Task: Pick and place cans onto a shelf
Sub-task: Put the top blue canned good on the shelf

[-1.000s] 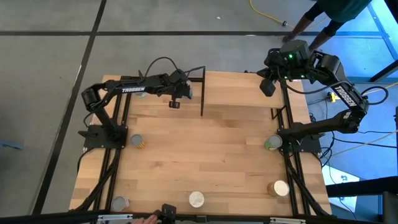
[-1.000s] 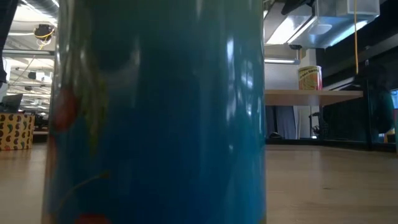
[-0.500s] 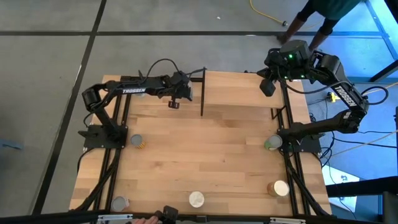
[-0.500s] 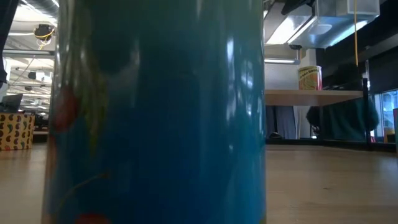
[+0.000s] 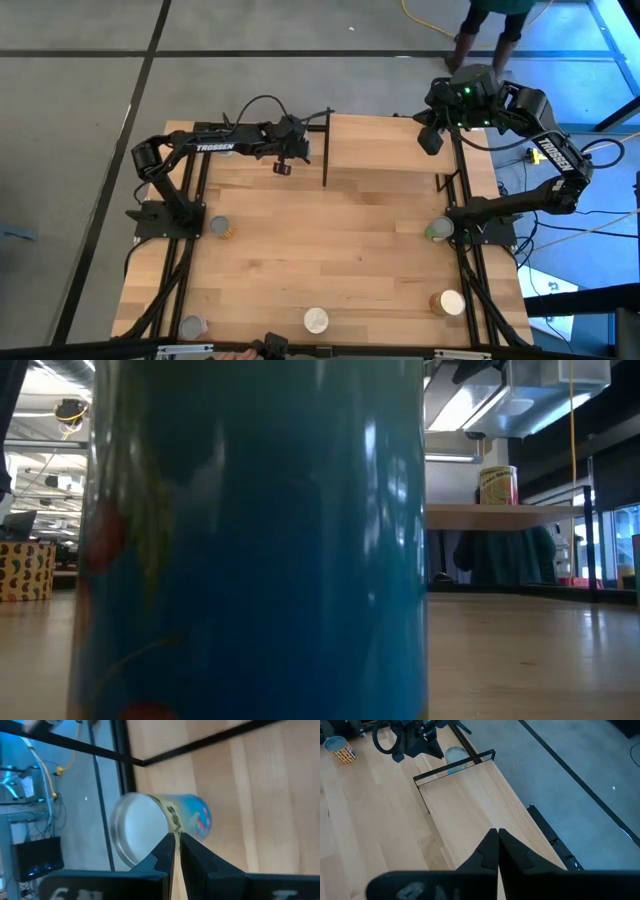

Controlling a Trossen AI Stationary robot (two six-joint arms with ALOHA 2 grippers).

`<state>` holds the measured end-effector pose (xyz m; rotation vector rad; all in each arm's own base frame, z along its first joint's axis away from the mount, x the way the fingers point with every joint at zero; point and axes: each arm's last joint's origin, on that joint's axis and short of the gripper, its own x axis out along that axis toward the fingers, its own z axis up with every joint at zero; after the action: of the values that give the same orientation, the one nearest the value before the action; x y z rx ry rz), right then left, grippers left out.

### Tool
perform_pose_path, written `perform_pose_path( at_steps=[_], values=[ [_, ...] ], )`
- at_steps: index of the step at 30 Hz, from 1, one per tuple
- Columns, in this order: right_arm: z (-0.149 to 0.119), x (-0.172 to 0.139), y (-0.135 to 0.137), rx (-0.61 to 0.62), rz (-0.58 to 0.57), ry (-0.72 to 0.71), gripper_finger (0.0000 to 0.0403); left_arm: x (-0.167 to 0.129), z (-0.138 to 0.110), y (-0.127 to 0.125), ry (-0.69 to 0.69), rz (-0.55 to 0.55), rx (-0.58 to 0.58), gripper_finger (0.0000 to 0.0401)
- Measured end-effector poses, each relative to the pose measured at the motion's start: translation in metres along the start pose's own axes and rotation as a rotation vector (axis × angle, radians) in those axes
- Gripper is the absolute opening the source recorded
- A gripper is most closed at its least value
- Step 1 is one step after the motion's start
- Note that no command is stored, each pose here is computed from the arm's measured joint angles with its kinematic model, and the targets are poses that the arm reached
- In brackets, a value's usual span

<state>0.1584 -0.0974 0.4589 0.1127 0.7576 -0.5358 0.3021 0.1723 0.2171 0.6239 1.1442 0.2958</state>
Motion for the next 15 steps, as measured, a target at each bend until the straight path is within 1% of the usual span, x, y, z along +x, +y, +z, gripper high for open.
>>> perform_pose_path(
  at_steps=[15],
  values=[
    [-0.0001, 0.0, 0.0, -0.004, 0.0, 0.001, 0.0005, 0.0013, -0.0037, 0.0033, 0.006, 0.002, -0.011, 0.0021]
  ],
)
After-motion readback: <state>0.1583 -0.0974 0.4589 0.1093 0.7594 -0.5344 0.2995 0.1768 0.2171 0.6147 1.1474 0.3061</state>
